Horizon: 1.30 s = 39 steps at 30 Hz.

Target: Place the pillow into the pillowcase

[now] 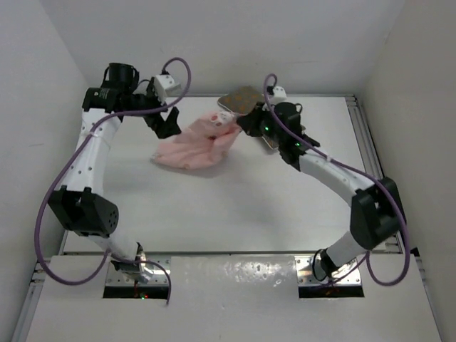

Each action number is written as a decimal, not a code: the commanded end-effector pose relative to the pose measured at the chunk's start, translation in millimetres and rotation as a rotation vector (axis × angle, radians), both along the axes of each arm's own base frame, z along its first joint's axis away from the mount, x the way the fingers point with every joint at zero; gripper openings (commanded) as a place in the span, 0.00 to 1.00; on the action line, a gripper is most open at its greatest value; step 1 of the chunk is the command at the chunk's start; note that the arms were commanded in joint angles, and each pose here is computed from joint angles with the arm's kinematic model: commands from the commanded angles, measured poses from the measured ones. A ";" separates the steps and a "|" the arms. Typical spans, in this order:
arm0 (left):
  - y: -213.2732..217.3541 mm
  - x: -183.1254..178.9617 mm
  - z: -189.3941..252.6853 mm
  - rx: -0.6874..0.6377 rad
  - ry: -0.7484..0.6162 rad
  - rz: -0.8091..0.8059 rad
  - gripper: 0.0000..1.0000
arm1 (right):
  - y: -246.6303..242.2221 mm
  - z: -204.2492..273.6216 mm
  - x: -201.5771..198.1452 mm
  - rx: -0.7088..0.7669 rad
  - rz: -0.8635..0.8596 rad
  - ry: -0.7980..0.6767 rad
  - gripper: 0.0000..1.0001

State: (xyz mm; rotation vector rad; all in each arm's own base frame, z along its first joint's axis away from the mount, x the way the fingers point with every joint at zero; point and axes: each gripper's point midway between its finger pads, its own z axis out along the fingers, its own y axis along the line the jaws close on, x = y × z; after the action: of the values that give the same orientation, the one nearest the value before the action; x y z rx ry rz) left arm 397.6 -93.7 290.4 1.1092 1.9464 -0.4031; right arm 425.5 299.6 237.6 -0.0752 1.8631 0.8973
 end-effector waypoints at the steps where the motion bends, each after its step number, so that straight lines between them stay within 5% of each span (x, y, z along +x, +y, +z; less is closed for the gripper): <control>1: -35.8 -56.9 -36.0 -0.089 0.165 -0.236 1.00 | -44.0 -86.1 -46.4 -0.263 0.042 0.112 0.00; 6: -24.5 -1.6 -47.3 -0.112 0.163 0.028 1.00 | -106.6 -72.3 -64.2 -0.365 -0.134 0.062 0.00; 11: -6.3 39.2 -41.4 -0.124 0.094 0.205 1.00 | -128.8 -35.4 -19.7 -0.370 -0.236 0.052 0.00; 17: 103.7 92.3 -16.7 -0.267 0.017 0.730 1.00 | 37.4 90.0 35.0 -0.272 0.113 -0.187 0.00; 21: 219.7 84.3 -12.4 -0.407 0.010 1.080 1.00 | 129.4 198.7 -30.8 0.055 0.521 -0.389 0.00; 24: 265.9 69.1 -0.4 -0.419 -0.050 1.165 1.00 | 114.6 240.6 -88.9 0.267 0.699 -0.451 0.00; 27: 280.6 58.4 10.0 -0.360 -0.122 1.168 1.00 | 58.2 197.7 -74.2 0.373 0.539 -0.357 0.00; 31: 268.2 58.4 9.9 -0.285 -0.129 1.100 1.00 | -27.2 33.0 -25.6 0.237 0.112 -0.005 0.02; 35: 236.2 63.4 -5.0 -0.195 -0.100 1.002 1.00 | -88.2 -79.6 -35.7 0.004 -0.088 0.218 0.98; 39: 173.9 59.6 -48.6 -0.047 -0.027 0.833 1.00 | -207.5 -163.3 -55.9 -0.192 -0.513 0.533 0.99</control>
State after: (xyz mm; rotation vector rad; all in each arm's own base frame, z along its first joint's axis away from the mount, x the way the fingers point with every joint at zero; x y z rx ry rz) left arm 469.2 116.2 250.7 -0.0116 2.1253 -0.0235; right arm 373.5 173.3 96.7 0.2855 2.2521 0.7652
